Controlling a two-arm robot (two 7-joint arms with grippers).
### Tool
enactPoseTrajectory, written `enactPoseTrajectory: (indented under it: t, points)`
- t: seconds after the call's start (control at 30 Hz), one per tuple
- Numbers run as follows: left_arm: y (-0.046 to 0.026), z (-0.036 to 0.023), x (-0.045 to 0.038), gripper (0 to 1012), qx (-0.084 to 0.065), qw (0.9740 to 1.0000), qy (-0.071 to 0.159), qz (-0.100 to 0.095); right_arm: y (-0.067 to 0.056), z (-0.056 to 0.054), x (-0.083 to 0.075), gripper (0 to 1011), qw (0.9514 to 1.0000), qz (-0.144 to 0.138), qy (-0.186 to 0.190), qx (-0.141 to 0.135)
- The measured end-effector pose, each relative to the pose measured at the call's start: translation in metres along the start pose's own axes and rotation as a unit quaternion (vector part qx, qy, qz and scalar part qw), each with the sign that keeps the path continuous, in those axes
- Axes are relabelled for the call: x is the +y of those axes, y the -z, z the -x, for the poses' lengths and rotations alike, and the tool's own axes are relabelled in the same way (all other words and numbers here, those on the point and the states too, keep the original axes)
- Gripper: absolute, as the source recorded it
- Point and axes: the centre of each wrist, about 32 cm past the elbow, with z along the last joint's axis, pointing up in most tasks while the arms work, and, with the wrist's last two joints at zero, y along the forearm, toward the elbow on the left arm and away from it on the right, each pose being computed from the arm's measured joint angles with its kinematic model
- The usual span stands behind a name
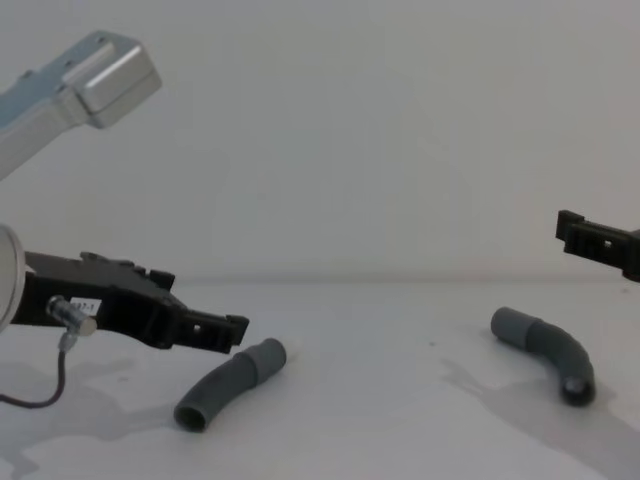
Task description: Use both hands to pick up one end of the pipe from the table, align the ends, and insert them.
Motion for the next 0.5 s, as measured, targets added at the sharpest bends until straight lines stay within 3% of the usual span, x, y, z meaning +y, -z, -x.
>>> enactPoseTrajectory:
  t: [0.23,0.5]
  points:
    - [-0.0051,-0.0067,-0.0036,1000,0.018,0.9993,0.023,-0.024,0.0,0.0,0.0,1004,1.0,0.0,0.0,0.0]
    - [-0.009,-0.0105,-0.0098,1001,0.035,0.998,0.037,-0.038,0.0,0.0,0.0,1004,1.0,0.0,0.0,0.0]
